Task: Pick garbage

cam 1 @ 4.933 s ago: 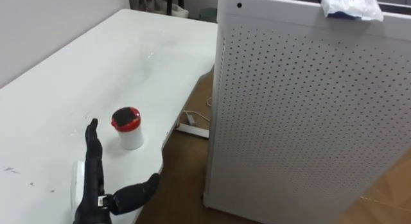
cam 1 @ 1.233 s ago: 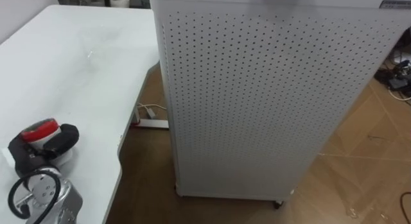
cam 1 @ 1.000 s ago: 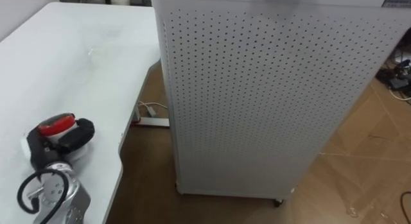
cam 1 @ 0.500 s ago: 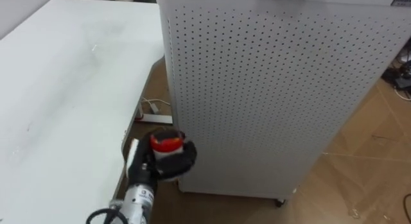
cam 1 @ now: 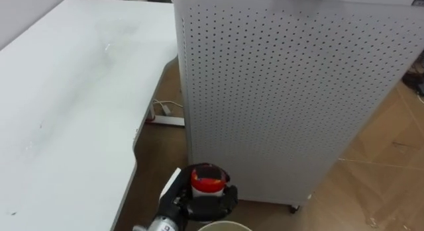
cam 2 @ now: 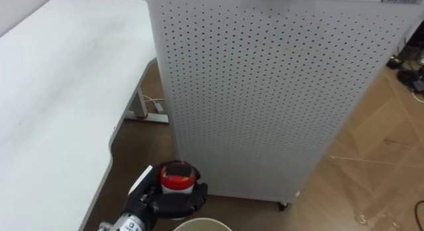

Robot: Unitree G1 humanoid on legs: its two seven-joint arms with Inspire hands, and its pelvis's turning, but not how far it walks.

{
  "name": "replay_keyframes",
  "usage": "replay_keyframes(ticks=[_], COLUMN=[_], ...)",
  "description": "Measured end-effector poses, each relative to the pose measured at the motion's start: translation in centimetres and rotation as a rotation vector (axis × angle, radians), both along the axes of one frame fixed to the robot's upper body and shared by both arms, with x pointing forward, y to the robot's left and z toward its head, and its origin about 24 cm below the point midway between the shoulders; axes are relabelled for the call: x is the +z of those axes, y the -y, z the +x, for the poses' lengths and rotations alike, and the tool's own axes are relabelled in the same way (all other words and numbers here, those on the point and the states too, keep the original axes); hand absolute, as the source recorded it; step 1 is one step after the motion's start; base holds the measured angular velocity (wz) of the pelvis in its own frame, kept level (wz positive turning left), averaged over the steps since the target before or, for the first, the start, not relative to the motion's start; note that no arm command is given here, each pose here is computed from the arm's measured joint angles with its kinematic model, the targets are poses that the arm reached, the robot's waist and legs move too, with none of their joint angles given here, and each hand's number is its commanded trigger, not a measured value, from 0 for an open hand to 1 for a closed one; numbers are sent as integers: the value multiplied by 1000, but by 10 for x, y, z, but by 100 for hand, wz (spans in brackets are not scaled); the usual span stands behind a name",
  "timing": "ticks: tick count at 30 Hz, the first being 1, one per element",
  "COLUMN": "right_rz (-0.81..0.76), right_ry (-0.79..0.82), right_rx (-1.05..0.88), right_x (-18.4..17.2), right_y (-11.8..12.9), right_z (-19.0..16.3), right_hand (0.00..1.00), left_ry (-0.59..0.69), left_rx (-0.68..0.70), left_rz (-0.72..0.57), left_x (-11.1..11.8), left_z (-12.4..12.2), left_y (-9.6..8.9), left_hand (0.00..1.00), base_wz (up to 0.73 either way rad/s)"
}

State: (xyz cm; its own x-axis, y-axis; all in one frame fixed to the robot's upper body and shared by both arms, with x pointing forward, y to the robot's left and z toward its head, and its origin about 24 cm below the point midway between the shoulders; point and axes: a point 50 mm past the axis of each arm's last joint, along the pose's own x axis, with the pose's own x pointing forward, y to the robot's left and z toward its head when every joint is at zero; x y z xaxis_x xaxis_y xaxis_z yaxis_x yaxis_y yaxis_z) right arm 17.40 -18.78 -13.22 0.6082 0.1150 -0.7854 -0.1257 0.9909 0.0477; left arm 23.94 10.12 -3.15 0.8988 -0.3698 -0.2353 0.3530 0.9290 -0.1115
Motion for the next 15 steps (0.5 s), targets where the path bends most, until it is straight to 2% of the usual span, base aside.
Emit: replay_keyframes(ticks=[9,14,15], right_rz=[-5,-16,-17], right_ry=[49,52,52], right_rx=[-6,-15,-16], right_x=[8,8,8], right_y=[2,0,0], right_z=[15,18,18], right_hand=[100,100,100], left_ry=[-82,-166,-175], left_rx=[-87,-102,-106], left_rz=[5,84,91], left_x=[-14,-35,-37], left_z=[-15,-26,-28], left_y=[6,0,0], left_hand=[100,100,56], base_wz=[-4,0,0])
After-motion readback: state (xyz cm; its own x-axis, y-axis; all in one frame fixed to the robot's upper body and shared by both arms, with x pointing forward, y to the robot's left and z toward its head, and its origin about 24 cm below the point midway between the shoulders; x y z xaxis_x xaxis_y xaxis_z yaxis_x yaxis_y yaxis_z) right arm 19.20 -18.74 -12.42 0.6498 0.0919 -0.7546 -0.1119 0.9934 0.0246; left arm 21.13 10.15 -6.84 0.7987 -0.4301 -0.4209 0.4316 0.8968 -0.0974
